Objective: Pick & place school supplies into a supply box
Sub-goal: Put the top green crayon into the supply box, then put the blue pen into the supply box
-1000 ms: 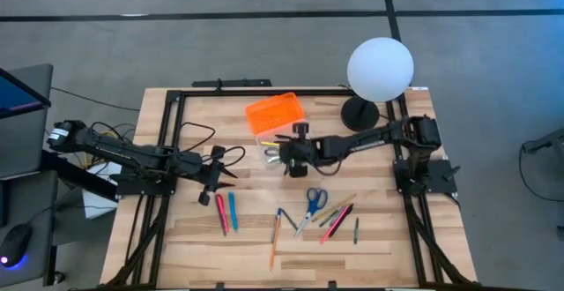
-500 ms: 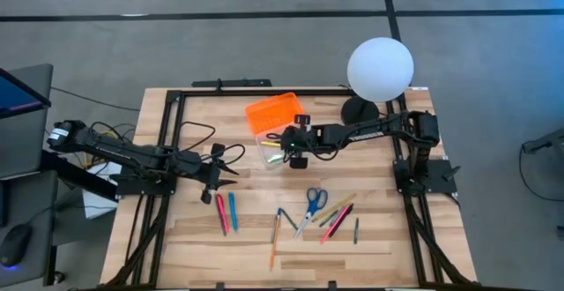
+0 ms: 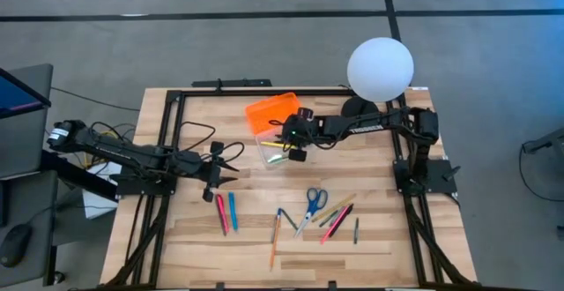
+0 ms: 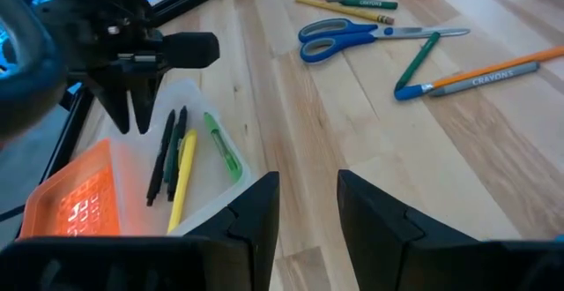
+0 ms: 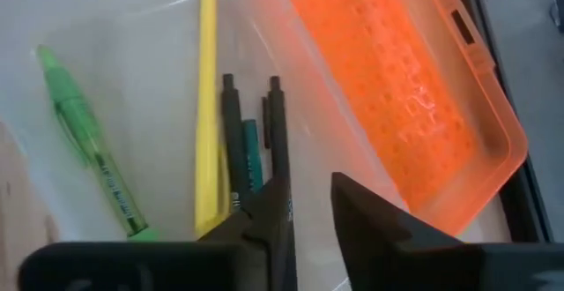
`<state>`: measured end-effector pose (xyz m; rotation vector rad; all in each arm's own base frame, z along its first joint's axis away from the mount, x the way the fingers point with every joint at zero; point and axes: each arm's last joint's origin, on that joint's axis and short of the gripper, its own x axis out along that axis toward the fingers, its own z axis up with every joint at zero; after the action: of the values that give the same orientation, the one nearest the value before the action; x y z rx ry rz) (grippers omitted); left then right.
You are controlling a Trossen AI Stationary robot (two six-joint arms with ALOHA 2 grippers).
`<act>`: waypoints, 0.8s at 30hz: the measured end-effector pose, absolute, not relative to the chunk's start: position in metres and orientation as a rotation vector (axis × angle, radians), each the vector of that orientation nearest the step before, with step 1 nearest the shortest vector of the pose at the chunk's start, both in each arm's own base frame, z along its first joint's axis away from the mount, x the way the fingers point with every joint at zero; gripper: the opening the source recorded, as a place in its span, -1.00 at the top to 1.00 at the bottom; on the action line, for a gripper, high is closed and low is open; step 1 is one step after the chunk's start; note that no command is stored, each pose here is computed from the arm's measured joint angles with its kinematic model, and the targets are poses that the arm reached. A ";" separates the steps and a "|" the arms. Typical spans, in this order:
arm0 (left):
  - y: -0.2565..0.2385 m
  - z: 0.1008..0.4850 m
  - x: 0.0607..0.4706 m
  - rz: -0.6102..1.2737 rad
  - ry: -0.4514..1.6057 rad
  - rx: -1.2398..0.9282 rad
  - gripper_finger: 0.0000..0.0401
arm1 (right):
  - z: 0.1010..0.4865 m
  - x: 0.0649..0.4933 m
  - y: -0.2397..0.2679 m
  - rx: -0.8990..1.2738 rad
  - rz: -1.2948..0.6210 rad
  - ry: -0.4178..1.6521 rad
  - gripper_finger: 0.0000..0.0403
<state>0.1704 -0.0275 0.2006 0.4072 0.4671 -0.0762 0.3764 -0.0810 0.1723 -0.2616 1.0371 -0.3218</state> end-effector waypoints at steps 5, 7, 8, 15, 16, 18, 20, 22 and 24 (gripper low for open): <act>-0.028 0.200 0.170 -0.077 0.471 0.407 0.44 | 0.173 0.380 -0.072 -0.295 -0.291 1.020 0.41; -0.028 0.199 0.170 -0.079 0.477 0.398 0.44 | 0.173 0.381 -0.063 -0.326 -0.262 1.020 0.36; -0.028 0.199 0.171 -0.081 0.480 0.393 0.44 | 0.173 0.382 -0.058 -0.344 -0.244 1.019 0.35; -0.030 0.192 0.170 -0.158 0.535 0.313 0.44 | 0.179 0.383 -0.014 -0.449 -0.164 1.002 0.33; -0.031 0.191 0.170 -0.176 0.550 0.299 0.44 | 0.182 0.383 -0.008 -0.460 -0.157 0.992 0.34; -0.032 0.190 0.169 -0.214 0.561 0.273 0.44 | 0.187 0.379 0.004 -0.471 -0.131 0.990 0.36; -0.033 0.187 0.168 -0.261 0.590 0.246 0.44 | 0.195 0.376 0.018 -0.476 -0.107 0.964 0.38; -0.035 0.185 0.169 -0.332 0.603 0.210 0.44 | 0.204 0.372 0.033 -0.480 -0.078 0.942 0.40; -0.038 0.181 0.170 -0.402 0.622 0.184 0.44 | 0.210 0.366 0.047 -0.486 -0.050 0.917 0.41</act>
<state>0.1697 -0.0379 0.1814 0.1835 0.6220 -0.4024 0.3663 0.0470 0.2104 -0.4861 0.9173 -0.0495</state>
